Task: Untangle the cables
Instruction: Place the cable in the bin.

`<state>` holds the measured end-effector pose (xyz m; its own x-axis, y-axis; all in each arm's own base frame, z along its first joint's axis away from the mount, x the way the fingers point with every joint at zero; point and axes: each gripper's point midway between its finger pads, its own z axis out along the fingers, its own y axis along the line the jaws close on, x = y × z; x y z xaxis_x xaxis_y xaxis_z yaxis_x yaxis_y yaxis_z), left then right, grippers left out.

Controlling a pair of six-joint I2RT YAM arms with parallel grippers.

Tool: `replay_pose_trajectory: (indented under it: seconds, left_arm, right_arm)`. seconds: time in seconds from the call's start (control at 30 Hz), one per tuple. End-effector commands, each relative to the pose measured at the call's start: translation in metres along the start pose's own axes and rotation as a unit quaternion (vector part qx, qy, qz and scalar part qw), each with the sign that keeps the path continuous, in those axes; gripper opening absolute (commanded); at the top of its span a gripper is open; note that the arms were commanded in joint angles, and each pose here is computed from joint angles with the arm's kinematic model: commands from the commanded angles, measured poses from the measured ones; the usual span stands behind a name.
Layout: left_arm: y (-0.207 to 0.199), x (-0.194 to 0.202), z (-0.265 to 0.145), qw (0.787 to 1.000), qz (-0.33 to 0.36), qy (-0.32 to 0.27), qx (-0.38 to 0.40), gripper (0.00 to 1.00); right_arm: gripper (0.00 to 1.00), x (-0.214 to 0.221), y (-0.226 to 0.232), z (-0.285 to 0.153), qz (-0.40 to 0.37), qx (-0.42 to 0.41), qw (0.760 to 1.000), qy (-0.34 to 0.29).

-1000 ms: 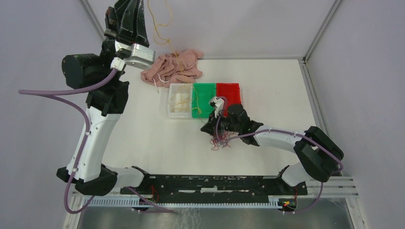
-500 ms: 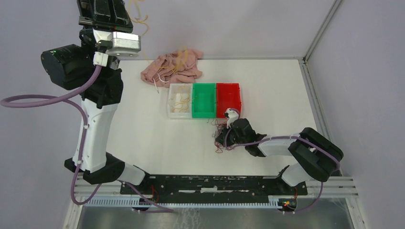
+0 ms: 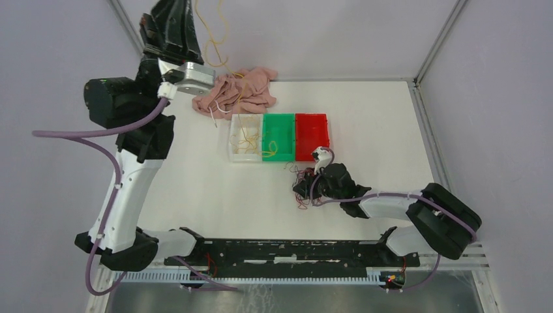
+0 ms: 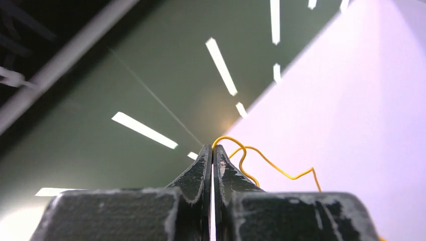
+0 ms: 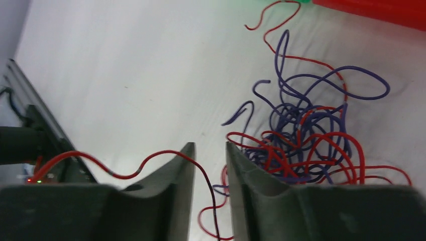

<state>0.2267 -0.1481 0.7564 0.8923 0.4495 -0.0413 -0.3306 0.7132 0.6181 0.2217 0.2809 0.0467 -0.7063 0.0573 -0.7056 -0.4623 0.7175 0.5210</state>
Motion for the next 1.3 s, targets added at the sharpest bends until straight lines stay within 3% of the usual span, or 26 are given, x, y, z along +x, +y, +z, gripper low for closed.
replay_pose_trajectory:
  seconds: [0.0, 0.37, 0.57, 0.8, 1.27]
  left_arm:
    - [-0.052, 0.033, -0.025, 0.996, -0.009, 0.065, 0.056, 0.03]
    - [-0.163, 0.093, -0.096, 0.97, -0.021, 0.177, 0.166, 0.03]
    - [-0.209, 0.13, -0.128, 0.951, -0.007, 0.23, 0.207, 0.03]
    - [-0.219, 0.164, -0.142, 0.942, -0.011, 0.268, 0.201, 0.03]
    - [-0.231, 0.179, -0.165, 0.931, -0.041, 0.303, 0.201, 0.03]
  right_arm:
    - [0.45, -0.043, 0.035, -0.013, -0.008, -0.05, 0.998, -0.048]
    - [0.64, -0.081, 0.051, -0.04, -0.023, -0.038, 0.996, -0.083]
    - [0.68, -0.086, 0.049, -0.045, -0.031, -0.024, 0.996, -0.086]
    - [0.68, -0.084, 0.039, -0.052, -0.036, 0.002, 0.996, -0.084]
    - [0.67, -0.076, 0.03, -0.048, -0.024, 0.015, 0.997, -0.072]
